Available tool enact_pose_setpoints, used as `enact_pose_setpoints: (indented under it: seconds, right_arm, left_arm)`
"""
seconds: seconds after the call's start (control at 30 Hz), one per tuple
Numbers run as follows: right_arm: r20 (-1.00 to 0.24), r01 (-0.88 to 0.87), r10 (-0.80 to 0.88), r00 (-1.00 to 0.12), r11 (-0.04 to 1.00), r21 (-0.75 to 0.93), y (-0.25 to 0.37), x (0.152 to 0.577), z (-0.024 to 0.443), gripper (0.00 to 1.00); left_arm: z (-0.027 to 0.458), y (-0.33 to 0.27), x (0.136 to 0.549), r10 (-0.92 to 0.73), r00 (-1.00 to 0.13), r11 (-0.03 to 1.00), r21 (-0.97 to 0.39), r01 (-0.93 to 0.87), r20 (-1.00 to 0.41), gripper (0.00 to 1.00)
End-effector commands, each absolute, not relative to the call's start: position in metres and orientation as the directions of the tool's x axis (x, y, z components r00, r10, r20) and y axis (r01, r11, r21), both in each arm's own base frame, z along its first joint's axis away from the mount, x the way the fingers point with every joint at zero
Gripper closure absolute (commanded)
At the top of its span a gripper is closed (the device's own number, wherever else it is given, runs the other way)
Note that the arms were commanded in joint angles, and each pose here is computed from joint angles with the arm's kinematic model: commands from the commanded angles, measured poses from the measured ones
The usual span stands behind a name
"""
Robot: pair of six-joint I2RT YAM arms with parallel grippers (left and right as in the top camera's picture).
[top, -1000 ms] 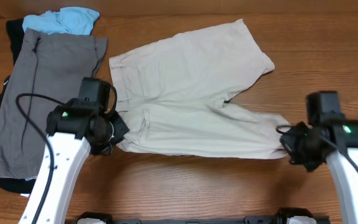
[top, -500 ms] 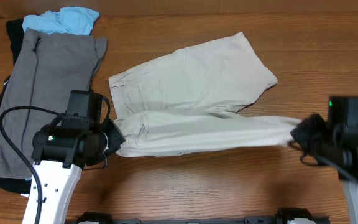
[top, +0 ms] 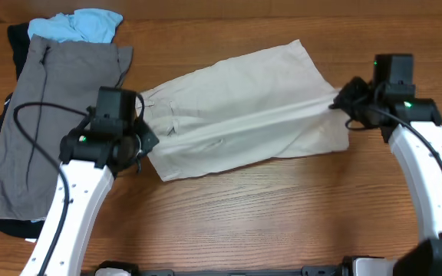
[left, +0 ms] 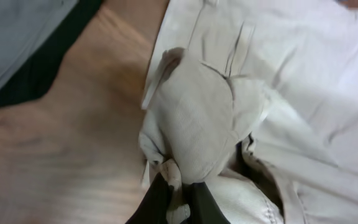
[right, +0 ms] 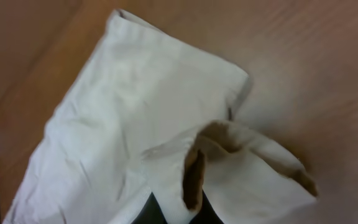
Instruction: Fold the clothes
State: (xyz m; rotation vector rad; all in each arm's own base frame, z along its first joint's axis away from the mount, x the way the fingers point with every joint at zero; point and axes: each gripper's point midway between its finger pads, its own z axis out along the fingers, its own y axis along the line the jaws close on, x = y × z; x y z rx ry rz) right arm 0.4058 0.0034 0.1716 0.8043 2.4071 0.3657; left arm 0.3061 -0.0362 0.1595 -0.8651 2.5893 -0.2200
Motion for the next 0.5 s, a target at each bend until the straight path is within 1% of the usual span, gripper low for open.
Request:
enact_pose_setpoints:
  seconds: [0.0,0.1,0.23,0.37,0.47]
  right_arm:
    - [-0.532,0.434,0.589,-0.608,0.808,0.399,-0.012,0.435,0.180,0.96]
    - [-0.575,0.396,0.587,-0.570,0.809,0.434,-0.011,0.454,0.187,0.96]
    - [-0.618,0.361,0.585,-0.526,0.811,0.460,-0.012,0.472,0.195,0.96]
    - [-0.643,0.321,0.576,-0.504,0.816,0.480,-0.005,0.491,0.192,0.96]
    - [-0.654,0.290,0.566,-0.502,0.822,0.490,0.005,0.506,0.183,0.96]
  left_arm:
    - [0.158,-0.008,0.335,-0.613,-0.647,0.778,-0.207,-0.593,-0.454,0.96]
    - [0.169,-0.007,0.356,-0.616,-0.591,0.773,-0.259,-0.579,-0.521,0.96]
    - [0.184,0.002,0.373,-0.615,-0.517,0.762,-0.281,-0.583,-0.596,0.96]
    - [0.194,0.012,0.384,-0.608,-0.449,0.749,-0.284,-0.599,-0.655,0.96]
    - [0.197,0.014,0.392,-0.606,-0.420,0.744,-0.296,-0.599,-0.675,0.94]
